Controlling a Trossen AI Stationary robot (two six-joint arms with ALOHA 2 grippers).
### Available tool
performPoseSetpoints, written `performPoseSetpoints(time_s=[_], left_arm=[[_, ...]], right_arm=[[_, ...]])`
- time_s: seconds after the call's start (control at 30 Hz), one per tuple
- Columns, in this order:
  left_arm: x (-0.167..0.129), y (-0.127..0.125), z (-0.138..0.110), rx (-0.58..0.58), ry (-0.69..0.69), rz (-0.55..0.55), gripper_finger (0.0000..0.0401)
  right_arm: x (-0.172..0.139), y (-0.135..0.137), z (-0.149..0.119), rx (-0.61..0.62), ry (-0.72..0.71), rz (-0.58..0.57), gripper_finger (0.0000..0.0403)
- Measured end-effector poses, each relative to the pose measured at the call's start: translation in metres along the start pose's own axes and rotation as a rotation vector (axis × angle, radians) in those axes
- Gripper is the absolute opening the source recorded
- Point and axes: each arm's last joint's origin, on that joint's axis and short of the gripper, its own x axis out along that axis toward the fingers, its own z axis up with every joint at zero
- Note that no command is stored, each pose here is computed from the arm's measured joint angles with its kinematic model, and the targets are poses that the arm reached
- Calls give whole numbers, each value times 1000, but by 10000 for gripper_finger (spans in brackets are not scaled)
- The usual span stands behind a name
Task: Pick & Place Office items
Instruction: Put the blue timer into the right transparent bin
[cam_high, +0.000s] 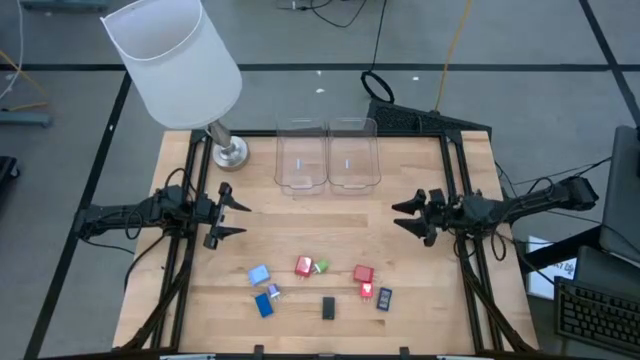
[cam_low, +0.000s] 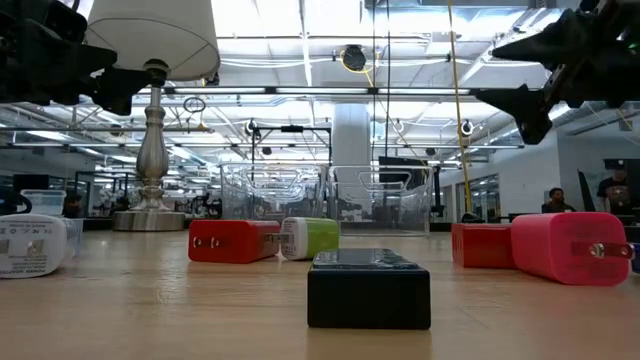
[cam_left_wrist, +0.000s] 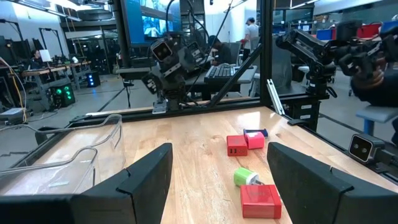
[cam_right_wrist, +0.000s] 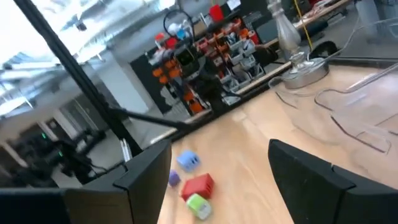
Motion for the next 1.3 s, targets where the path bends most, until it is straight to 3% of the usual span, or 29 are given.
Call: performPoseSetpoints(time_s=[0.13, 0.3, 0.43, 0.53, 0.73, 0.87, 1.03, 1.13, 1.3], left_arm=[[0, 0, 0, 0, 0, 0, 267], [0, 0, 0, 0, 0, 0, 267], [0, 0, 0, 0, 0, 0, 267], [0, 0, 0, 0, 0, 0, 267], [0, 0, 0, 0, 0, 0, 267], [0, 0, 0, 0, 1, 0, 267], [0, 0, 0, 0, 1, 0, 267], [0, 0, 0, 0, 1, 0, 267], [0, 0, 0, 0, 1, 0, 267]], right_arm=[[1, -1, -2, -121, 17, -9, 263], [3, -2, -5, -404, 44, -8, 263], [5, -2, -10, -376, 86, -19, 263], [9, -4, -18, -388, 193, -108, 263], [46, 38, 5, -436, 390, -126, 263], [62, 70, -9, -459, 561, -56, 263], [63, 98, -46, -459, 807, 139, 262], [60, 110, -66, -434, 836, 224, 257], [59, 107, -99, -506, 873, 195, 252]])
